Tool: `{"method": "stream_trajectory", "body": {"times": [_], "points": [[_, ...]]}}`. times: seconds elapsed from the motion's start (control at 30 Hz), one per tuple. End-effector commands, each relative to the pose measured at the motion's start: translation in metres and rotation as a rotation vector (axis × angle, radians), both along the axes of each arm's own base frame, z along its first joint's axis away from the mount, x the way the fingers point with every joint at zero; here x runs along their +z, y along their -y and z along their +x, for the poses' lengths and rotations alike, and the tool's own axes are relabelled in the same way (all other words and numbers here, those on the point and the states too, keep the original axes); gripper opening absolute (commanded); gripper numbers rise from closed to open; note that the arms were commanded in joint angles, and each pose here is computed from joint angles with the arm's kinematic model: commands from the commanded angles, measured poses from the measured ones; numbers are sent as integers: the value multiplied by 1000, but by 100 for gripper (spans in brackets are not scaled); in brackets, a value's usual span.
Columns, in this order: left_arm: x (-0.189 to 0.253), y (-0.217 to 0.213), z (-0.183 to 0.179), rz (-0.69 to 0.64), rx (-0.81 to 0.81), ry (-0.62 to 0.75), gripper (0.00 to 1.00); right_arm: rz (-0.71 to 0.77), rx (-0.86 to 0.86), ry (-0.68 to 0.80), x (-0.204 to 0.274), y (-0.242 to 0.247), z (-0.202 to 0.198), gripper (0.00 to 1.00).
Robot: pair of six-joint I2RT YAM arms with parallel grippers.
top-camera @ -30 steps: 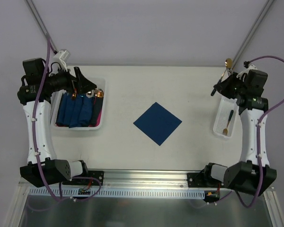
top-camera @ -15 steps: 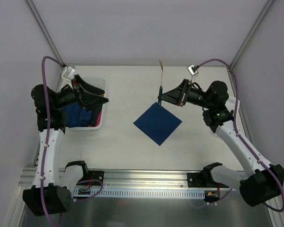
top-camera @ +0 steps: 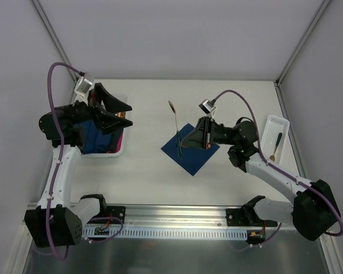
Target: Place the utensils on the paper napkin and roll it up
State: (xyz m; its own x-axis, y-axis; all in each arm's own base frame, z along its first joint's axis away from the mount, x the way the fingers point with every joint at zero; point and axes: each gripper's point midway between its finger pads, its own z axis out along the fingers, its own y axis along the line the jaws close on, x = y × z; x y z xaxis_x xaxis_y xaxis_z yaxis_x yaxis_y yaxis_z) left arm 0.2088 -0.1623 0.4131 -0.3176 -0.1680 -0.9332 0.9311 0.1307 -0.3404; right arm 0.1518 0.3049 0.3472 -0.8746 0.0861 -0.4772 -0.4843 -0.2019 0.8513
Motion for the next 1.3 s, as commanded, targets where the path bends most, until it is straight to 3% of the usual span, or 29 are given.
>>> {"method": "stream_trajectory", "body": {"times": [0.0,0.03,0.07,0.1,0.13,0.6,0.8,1.27], "points": [[-21,1,-53,182,-141,214,75,92,136,57,21,11,-42,0],[-24,2,-51,196,-152,396,74,101,150,60,21,12,-47,0],[-26,3,-58,190,-168,432,73,95,167,41,16,11,-52,0],[-29,6,-77,155,-191,309,71,91,205,23,15,9,-61,0],[-30,7,-77,158,-198,452,70,89,224,18,13,7,-66,0],[-48,9,-76,137,-275,381,68,-19,442,-51,-22,-21,-119,0],[-54,9,-84,127,-329,371,60,-13,470,-81,-23,-29,-119,0],[-74,7,-104,111,-405,344,57,32,517,-114,-12,-36,-114,0]]}}
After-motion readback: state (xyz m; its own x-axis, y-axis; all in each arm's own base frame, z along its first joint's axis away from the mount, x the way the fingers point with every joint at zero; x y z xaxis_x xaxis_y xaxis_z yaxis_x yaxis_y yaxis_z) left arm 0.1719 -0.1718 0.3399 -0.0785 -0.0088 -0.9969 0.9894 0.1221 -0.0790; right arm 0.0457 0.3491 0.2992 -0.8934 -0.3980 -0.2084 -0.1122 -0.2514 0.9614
